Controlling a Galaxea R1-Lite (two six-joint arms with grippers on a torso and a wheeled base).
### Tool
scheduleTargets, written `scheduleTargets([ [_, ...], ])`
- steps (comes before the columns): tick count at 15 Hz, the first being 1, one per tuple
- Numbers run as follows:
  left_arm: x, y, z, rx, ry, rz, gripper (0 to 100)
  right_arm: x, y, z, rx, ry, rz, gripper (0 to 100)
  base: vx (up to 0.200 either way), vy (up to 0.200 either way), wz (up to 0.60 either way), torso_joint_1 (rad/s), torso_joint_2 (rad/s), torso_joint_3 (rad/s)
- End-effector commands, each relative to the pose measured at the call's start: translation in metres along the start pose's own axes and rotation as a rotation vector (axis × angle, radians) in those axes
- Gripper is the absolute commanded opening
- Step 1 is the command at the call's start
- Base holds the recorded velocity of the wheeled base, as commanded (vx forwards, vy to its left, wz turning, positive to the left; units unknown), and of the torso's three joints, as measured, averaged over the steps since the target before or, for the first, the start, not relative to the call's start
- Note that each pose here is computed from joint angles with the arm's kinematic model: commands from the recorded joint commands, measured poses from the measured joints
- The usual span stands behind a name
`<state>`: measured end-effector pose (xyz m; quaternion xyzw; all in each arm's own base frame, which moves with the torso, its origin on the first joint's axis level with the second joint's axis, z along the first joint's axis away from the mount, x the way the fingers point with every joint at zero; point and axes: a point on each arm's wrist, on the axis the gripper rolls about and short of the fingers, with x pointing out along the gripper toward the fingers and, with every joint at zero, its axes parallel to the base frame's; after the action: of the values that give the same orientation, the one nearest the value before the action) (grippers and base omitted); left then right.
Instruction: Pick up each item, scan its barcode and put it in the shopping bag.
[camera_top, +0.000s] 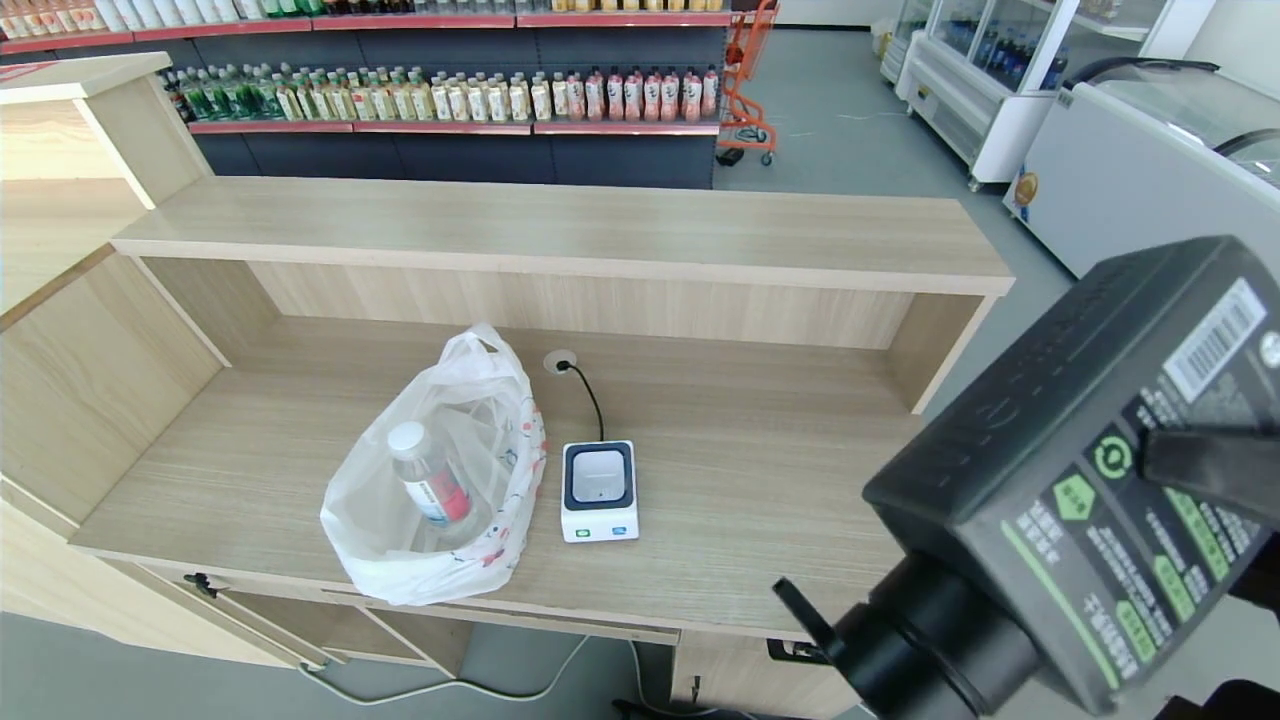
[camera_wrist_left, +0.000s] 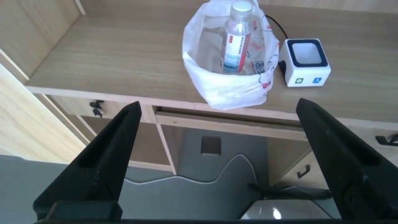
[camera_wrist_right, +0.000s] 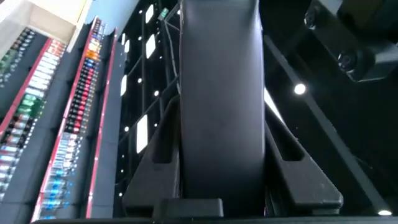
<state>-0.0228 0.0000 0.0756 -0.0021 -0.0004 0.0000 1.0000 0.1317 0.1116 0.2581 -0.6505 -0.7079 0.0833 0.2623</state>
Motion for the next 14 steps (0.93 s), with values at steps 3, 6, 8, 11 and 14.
scheduleTargets([
  [3,0.0,0.0,0.0,0.0,0.001,0.0,100,0.009,-0.005,0.006,-0.009,-0.045,-0.068,0,0.0,0.0,0.0,0.0,0.0,0.0],
  [6,0.0,0.0,0.0,0.0,0.001,0.0,100,0.017,-0.012,0.012,-0.035,-0.081,-0.136,0,0.0,0.0,0.0,0.0,0.0,0.0],
  [8,0.0,0.0,0.0,0.0,0.001,0.0,100,0.019,-0.013,0.013,-0.036,-0.088,-0.149,0,0.0,0.0,0.0,0.0,0.0,0.0],
  [11,0.0,0.0,0.0,0.0,-0.001,0.0,100,0.021,-0.01,0.016,-0.028,-0.103,-0.148,0,0.0,0.0,0.0,0.0,0.0,0.0],
  [14,0.0,0.0,0.0,0.0,0.001,0.0,100,0.031,-0.009,0.025,0.017,-0.144,-0.183,0,0.0,0.0,0.0,0.0,0.0,0.0],
])
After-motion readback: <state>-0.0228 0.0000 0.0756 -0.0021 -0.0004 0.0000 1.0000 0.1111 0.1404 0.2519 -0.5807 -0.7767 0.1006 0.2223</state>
